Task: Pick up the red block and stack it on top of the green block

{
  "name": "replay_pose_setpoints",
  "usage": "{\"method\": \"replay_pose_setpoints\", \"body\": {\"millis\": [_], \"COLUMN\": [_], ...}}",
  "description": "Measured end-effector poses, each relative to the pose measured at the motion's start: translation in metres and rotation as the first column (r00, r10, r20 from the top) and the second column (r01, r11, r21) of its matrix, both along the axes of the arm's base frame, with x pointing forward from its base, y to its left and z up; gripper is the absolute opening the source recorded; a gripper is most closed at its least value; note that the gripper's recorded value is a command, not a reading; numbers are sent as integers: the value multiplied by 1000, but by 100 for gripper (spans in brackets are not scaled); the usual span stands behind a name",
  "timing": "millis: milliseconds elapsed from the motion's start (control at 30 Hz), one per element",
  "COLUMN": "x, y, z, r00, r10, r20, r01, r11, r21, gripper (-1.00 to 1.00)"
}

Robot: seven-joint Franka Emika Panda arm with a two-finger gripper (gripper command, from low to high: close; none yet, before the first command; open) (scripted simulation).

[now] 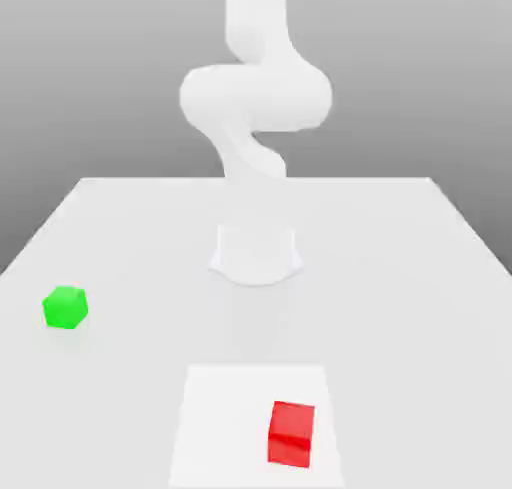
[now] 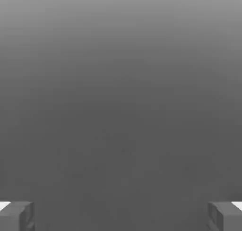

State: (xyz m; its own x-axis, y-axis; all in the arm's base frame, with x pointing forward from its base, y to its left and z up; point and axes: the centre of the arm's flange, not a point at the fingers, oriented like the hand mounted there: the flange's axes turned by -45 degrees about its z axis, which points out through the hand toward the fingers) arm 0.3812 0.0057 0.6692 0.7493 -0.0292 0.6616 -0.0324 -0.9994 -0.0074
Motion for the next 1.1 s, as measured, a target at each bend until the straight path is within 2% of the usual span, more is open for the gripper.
{"method": "replay_pose_setpoints", "body": {"millis": [200,400,567,767,933,967,1100], "x": [65,96,97,73,68,68,68], "y": [10,18,24,35,37,37,37], "z": [-114,-234,-334,-447,-511,-520,-520], "r00": [981,929,862,759,742,742,743], "r10": [-47,-82,-101,-109,-110,-110,-110], "r20": [-186,-361,-497,-642,-661,-661,-661], "r01": [47,87,118,154,162,161,161], "r11": [999,996,993,988,987,987,987], "r21": [-2,-1,3,15,17,16,16], "gripper": [0,0,0,0,0,-100,-100]}}
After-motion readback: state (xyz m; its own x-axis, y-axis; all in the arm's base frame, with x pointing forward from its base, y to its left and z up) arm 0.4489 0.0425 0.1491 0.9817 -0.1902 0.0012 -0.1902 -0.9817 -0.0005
